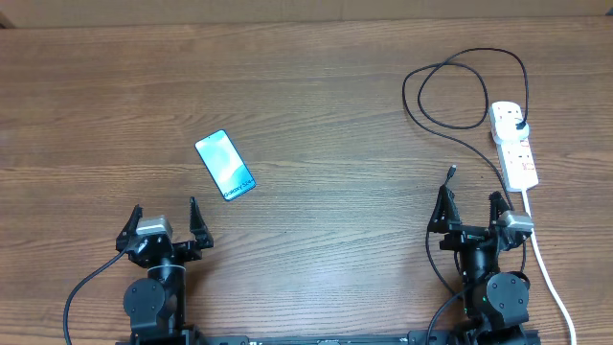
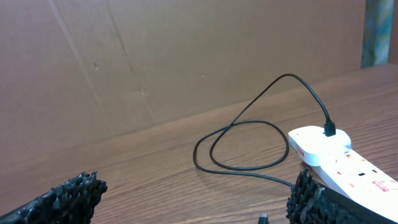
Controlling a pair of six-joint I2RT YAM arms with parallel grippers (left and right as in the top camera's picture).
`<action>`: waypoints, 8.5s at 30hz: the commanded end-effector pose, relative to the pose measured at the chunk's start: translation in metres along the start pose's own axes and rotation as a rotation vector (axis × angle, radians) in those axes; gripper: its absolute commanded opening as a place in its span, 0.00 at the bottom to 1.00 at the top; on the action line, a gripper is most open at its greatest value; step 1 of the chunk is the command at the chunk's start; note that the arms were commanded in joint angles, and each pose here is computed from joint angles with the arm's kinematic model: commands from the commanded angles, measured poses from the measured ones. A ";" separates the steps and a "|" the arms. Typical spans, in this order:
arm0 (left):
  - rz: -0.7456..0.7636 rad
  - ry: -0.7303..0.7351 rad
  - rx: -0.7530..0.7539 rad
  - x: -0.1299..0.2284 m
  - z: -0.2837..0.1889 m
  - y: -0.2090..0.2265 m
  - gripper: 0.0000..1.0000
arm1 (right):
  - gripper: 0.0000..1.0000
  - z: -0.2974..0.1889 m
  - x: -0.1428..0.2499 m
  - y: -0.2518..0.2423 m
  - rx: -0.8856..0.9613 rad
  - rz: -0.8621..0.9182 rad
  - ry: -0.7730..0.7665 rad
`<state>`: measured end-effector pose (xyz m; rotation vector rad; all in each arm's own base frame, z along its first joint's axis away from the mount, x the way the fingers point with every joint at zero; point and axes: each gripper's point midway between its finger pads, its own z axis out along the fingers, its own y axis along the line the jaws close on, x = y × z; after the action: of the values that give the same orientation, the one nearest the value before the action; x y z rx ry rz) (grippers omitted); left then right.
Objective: Plug charger to phone and switch on socket
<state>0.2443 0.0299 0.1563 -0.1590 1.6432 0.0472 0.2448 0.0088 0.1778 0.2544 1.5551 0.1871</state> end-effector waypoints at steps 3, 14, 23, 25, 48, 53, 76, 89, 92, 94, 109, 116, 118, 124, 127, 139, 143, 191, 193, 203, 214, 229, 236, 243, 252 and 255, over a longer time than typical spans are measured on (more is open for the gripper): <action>0.023 0.006 0.014 0.002 0.000 -0.003 1.00 | 1.00 0.000 0.003 -0.001 0.007 -0.004 0.002; 0.001 0.007 0.021 0.002 0.000 -0.004 1.00 | 1.00 0.000 0.003 -0.001 0.007 -0.004 0.002; -0.040 -0.207 0.039 -0.074 -0.014 -0.009 1.00 | 1.00 0.000 0.003 -0.001 0.007 -0.004 0.002; -0.041 -0.246 0.035 -0.101 -0.024 -0.009 1.00 | 1.00 0.000 0.003 -0.001 0.007 -0.004 0.002; -0.094 0.368 0.376 -0.255 0.012 -0.087 1.00 | 1.00 0.000 0.003 -0.001 0.007 -0.004 0.002; -0.147 0.548 0.358 -0.219 0.043 -0.086 1.00 | 1.00 0.000 0.003 -0.001 0.007 -0.004 0.002; -0.328 0.966 0.346 -0.108 0.106 -0.099 0.51 | 1.00 0.000 0.003 -0.001 0.007 -0.004 0.002; -0.215 1.124 0.273 -0.052 0.112 -0.134 0.89 | 1.00 0.000 0.003 -0.001 0.007 -0.004 0.002; -0.160 1.140 0.228 -0.041 0.112 -0.140 0.93 | 1.00 0.000 0.003 -0.001 0.007 -0.004 0.002; -0.124 1.146 0.191 -0.035 0.112 -0.143 1.00 | 1.00 0.000 0.003 -0.001 0.007 -0.004 0.002; 0.095 1.223 -0.011 0.028 0.108 -0.169 1.00 | 1.00 0.000 0.003 -0.001 0.007 -0.004 0.002; 0.025 1.213 -0.201 0.061 0.142 -0.139 1.00 | 1.00 0.000 0.003 -0.001 0.007 -0.004 0.003; -0.033 1.245 -0.200 0.070 0.147 -0.132 1.00 | 1.00 0.000 0.003 -0.001 0.007 -0.004 0.003; -0.140 1.295 -0.264 0.079 0.158 -0.088 0.99 | 1.00 0.000 0.003 -0.001 0.007 -0.004 0.002; -0.162 1.291 -0.291 0.077 0.162 -0.070 1.00 | 1.00 0.000 0.003 -0.001 0.007 -0.004 0.002; -0.175 1.276 -0.307 0.075 0.170 -0.049 0.99 | 1.00 0.000 0.003 -0.001 0.007 -0.004 0.002; -0.175 1.276 -0.307 0.075 0.170 -0.049 0.99 | 1.00 0.000 0.003 -0.001 0.007 -0.004 0.003; -0.162 1.278 -0.297 0.075 0.170 -0.049 1.00 | 1.00 0.000 0.003 -0.001 0.007 -0.004 0.002; -0.163 1.278 -0.297 0.075 0.170 -0.049 1.00 | 1.00 0.000 0.003 -0.001 0.007 -0.004 0.002; -0.162 1.279 -0.296 0.075 0.170 -0.049 1.00 | 1.00 0.000 0.003 -0.001 0.007 -0.004 0.002; -0.162 1.278 -0.297 0.075 0.170 -0.049 1.00 | 1.00 0.000 0.003 -0.001 0.007 -0.004 0.002; -0.133 1.176 -0.339 0.067 0.190 -0.039 0.99 | 1.00 0.000 0.003 -0.001 0.007 -0.004 0.002; -0.142 1.131 -0.346 0.064 0.199 -0.038 1.00 | 1.00 0.000 0.003 -0.001 0.007 -0.004 0.002; -0.154 1.124 -0.355 0.065 0.200 -0.038 0.99 | 1.00 0.000 0.003 -0.001 0.007 -0.004 0.002; -0.150 1.133 -0.357 0.066 0.197 -0.037 0.99 | 1.00 0.000 0.003 -0.001 0.007 -0.004 0.003; -0.150 1.133 -0.358 0.066 0.198 -0.037 1.00 | 1.00 0.000 0.003 -0.001 0.007 -0.004 0.003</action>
<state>0.4367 0.0072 0.0762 -0.6569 2.7503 0.1259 0.2448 0.0088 0.1775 0.2544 1.5566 0.1866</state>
